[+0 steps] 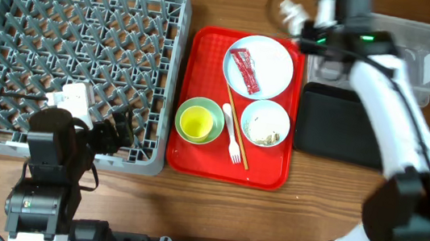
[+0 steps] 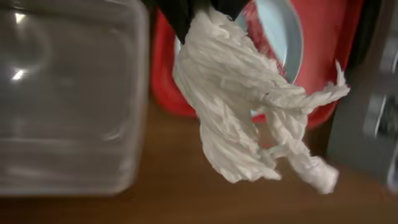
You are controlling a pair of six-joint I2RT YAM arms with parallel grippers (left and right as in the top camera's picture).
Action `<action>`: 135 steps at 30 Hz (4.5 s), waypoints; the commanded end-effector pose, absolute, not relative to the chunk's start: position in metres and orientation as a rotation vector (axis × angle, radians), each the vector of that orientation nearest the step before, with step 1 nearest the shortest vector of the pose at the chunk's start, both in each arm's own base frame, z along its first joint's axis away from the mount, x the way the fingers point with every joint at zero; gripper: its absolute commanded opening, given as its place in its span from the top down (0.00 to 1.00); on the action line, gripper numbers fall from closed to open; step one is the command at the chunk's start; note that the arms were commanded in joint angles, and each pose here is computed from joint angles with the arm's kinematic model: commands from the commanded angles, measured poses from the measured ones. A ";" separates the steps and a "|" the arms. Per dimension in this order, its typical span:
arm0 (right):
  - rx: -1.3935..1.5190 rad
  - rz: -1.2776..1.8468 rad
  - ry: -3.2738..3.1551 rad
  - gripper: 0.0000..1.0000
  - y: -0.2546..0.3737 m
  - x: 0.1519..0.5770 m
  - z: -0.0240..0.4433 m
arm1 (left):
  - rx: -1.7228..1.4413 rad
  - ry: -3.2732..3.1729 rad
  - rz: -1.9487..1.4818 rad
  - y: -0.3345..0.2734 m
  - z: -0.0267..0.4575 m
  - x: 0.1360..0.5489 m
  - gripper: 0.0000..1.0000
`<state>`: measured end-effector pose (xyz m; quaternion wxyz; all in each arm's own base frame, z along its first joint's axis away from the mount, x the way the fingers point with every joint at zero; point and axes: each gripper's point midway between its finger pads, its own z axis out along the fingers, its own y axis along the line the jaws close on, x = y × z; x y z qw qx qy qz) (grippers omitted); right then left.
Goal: Sort waste into correct bins and load items into the dishwasher rack
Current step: 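Grasp the white tissue with the right gripper, drop it in the clear bin, then grasp the red snack wrapper with the right gripper, drop it in the clear bin, then grasp the blue rice bowl with the right gripper, tip rice onto black tray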
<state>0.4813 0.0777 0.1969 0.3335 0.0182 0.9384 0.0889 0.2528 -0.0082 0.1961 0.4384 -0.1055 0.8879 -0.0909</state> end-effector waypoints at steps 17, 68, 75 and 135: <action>-0.479 0.427 2.567 0.13 0.193 0.443 0.142 | -0.241 2.180 -0.211 -0.008 0.207 0.255 0.00; -0.060 0.625 2.696 0.00 0.108 0.354 0.239 | -0.241 2.184 -0.210 -0.008 0.206 0.254 0.00; -0.263 0.419 2.834 0.08 0.169 0.315 0.177 | -0.241 2.184 -0.210 -0.008 0.206 0.254 0.00; 0.426 1.219 2.538 0.96 0.071 0.344 0.114 | -0.246 2.213 -0.209 -0.008 0.200 0.250 0.00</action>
